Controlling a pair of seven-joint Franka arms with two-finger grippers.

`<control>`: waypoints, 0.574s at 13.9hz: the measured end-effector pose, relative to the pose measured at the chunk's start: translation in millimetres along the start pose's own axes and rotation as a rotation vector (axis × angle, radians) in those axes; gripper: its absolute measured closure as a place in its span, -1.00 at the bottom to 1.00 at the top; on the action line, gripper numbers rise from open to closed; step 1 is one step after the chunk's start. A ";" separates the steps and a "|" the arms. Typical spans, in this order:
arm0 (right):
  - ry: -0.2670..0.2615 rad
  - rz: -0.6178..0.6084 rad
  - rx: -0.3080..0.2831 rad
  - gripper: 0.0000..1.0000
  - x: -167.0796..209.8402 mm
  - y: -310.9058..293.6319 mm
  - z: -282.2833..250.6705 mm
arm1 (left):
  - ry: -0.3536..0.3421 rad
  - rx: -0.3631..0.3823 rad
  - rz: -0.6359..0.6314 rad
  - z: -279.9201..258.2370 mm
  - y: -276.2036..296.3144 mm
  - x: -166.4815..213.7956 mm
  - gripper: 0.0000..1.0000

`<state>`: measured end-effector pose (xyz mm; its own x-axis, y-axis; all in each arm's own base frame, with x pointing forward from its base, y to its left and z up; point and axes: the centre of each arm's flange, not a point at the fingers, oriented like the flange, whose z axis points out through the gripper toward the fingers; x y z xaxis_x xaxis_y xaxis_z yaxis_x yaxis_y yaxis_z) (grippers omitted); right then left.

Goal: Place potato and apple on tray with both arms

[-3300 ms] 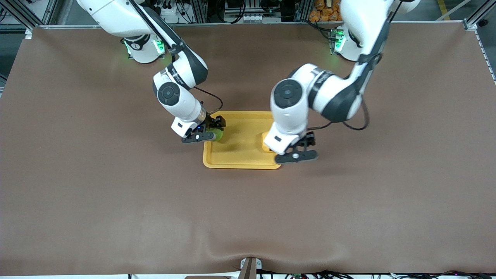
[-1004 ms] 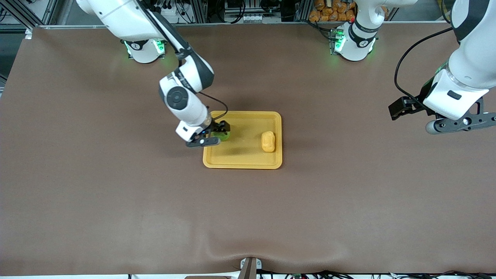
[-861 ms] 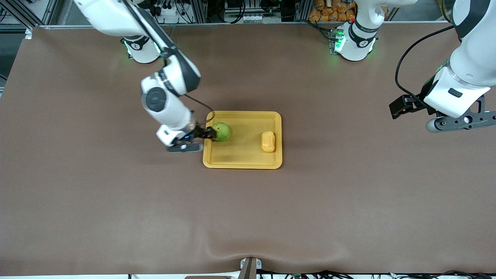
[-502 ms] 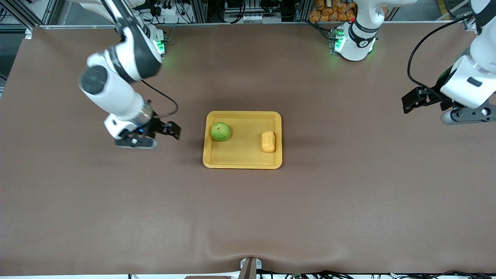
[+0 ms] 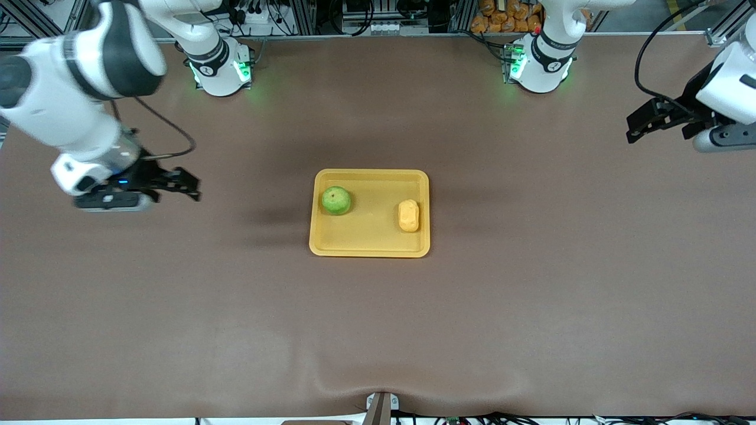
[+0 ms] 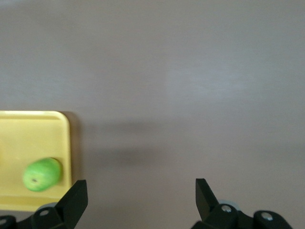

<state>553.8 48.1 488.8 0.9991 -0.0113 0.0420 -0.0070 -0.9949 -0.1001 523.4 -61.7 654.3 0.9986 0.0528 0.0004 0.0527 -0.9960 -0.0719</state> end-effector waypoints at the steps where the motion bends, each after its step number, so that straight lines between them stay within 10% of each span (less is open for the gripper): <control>1: -0.017 -0.008 0.003 -1.00 2.0 23.6 -15.2 | 0.003 -0.001 0.001 -2.4 -0.8 -6.7 -1.00; 8: -0.103 0.037 0.019 -1.00 -14.2 91.2 -117.2 | 0.002 0.000 0.006 -4.1 0.0 -20.2 -1.00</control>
<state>534.0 -54.1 595.6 0.9973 -0.0363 -0.0639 -0.0437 -0.9920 -0.1186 503.2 -63.1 658.4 0.9989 0.0463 0.0022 0.0463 -0.9964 -0.0716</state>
